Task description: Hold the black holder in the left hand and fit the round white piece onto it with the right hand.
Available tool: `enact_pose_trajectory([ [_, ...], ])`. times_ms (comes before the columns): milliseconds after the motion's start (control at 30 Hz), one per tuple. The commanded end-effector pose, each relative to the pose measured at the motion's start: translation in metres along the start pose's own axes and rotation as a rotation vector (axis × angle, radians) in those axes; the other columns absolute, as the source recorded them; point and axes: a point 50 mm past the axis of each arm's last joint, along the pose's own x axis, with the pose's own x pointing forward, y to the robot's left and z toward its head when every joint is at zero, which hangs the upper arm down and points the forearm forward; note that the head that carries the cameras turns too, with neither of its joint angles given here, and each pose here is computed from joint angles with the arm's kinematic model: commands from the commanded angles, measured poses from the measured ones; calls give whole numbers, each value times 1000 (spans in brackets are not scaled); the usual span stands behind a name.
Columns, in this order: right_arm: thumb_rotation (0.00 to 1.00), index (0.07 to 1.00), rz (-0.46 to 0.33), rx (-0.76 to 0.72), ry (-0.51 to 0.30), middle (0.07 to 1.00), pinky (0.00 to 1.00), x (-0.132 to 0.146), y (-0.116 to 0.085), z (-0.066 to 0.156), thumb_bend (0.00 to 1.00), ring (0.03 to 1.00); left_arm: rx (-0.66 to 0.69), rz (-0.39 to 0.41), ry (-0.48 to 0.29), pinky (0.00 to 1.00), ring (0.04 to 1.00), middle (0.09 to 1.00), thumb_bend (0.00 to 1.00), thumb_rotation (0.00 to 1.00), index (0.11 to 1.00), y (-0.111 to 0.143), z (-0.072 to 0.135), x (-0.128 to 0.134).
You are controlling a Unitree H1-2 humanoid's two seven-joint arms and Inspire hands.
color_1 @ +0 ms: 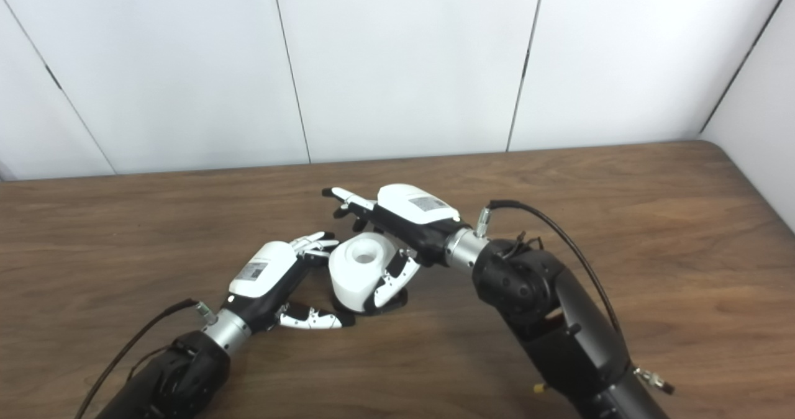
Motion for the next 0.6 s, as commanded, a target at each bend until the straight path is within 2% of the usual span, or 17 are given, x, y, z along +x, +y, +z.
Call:
enact_pose_trajectory([
  [0,223,1000,-38,-61,-22,959,642,-3,-36,8,927,840,32,-195,92,894,918,832,524,54,483,-34,-14,-23],
  [167,228,1000,43,-57,13,1000,687,-20,-53,-1,998,930,39,-196,100,890,916,834,524,55,483,-31,-17,-24],
  [233,243,1000,78,-56,21,1000,663,-27,-58,-6,1000,901,42,-199,104,897,917,836,524,55,483,-29,-18,-24],
  [267,246,1000,92,-56,24,1000,620,-30,-61,-8,1000,830,44,-200,106,896,918,837,524,55,483,-29,-18,-24],
  [300,250,1000,108,-57,29,1000,611,-34,-63,-10,1000,820,45,-199,106,895,918,838,524,55,483,-29,-19,-24],
  [433,227,1000,166,-53,55,1000,715,-49,-71,-14,1000,977,48,-198,106,892,916,836,524,55,483,-28,-21,-24],
  [567,193,1000,186,-39,90,1000,726,-60,-81,-18,1000,999,50,-198,110,893,916,835,524,55,483,-27,-22,-23],
])
